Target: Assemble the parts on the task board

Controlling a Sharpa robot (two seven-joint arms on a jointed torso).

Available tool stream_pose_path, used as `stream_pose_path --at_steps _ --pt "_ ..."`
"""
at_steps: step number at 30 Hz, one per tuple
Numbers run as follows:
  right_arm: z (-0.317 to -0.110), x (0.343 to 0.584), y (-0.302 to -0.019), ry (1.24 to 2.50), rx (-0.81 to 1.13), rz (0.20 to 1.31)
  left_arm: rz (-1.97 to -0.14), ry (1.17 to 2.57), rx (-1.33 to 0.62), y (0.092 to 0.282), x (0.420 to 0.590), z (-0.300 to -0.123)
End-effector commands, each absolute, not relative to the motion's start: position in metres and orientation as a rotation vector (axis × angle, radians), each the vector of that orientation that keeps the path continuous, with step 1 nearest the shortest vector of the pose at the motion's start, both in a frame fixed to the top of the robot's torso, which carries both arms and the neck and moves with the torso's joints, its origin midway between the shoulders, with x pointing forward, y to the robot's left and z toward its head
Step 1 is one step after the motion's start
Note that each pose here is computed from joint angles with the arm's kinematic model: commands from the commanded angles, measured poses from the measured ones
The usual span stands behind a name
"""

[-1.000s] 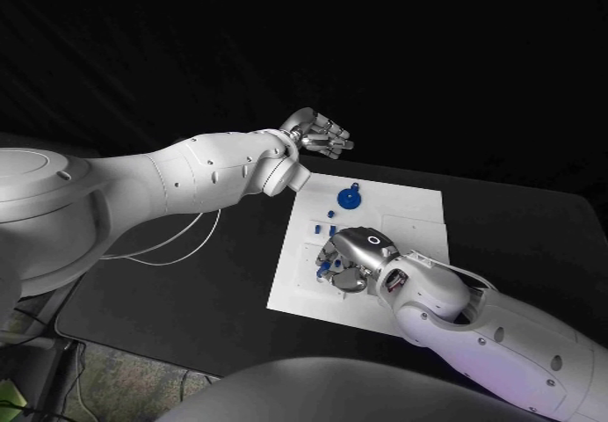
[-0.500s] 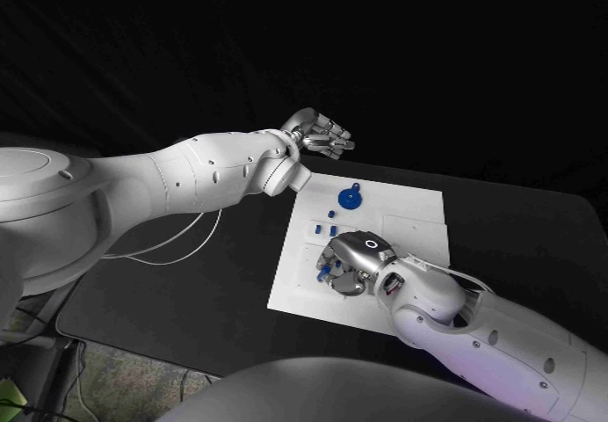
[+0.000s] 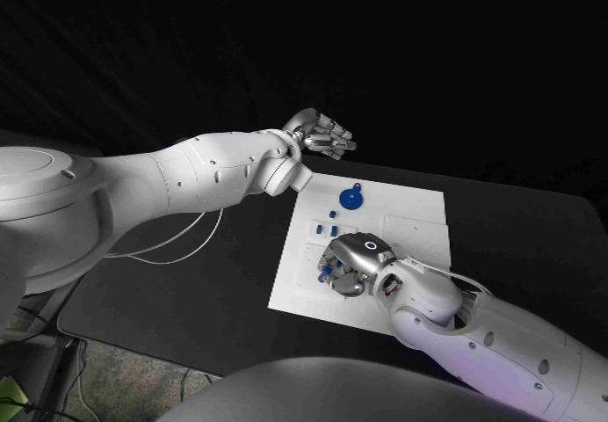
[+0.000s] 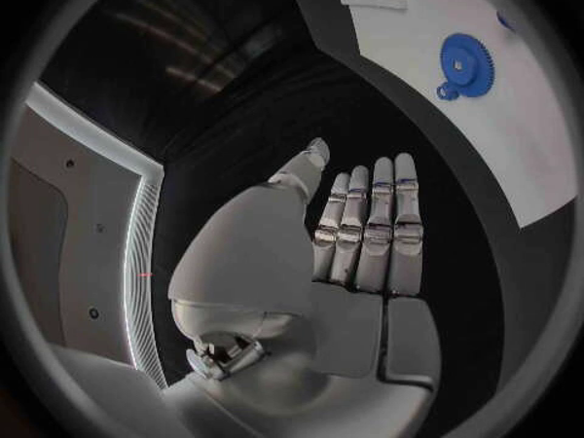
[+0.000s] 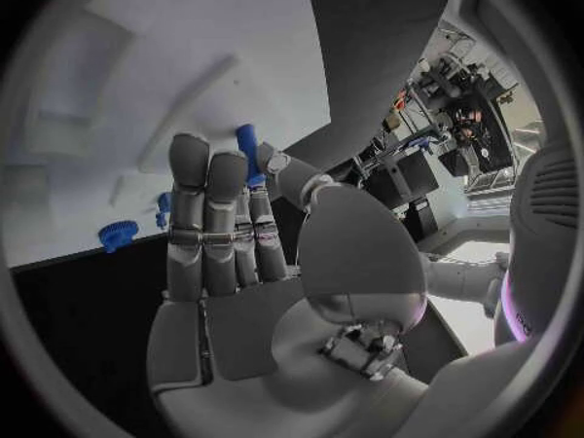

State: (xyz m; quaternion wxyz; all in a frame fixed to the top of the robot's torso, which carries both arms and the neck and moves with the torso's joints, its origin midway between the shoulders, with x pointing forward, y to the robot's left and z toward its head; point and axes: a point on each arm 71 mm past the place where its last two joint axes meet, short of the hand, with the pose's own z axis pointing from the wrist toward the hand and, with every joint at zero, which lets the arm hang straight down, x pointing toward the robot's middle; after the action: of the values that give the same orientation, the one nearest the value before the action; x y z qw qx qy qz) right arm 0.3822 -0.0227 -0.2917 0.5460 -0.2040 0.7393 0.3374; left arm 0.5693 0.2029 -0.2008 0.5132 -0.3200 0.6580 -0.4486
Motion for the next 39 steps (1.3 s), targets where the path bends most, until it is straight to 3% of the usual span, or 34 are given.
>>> stream_pose_path --at_steps 1,39 --pt "-0.295 0.381 -0.022 1.775 -0.52 0.773 -1.098 1.589 -0.767 0.2 0.569 -0.2" --pt "-0.295 0.378 -0.014 1.742 -0.433 0.836 -1.098 1.583 -0.769 0.2 0.569 -0.2"
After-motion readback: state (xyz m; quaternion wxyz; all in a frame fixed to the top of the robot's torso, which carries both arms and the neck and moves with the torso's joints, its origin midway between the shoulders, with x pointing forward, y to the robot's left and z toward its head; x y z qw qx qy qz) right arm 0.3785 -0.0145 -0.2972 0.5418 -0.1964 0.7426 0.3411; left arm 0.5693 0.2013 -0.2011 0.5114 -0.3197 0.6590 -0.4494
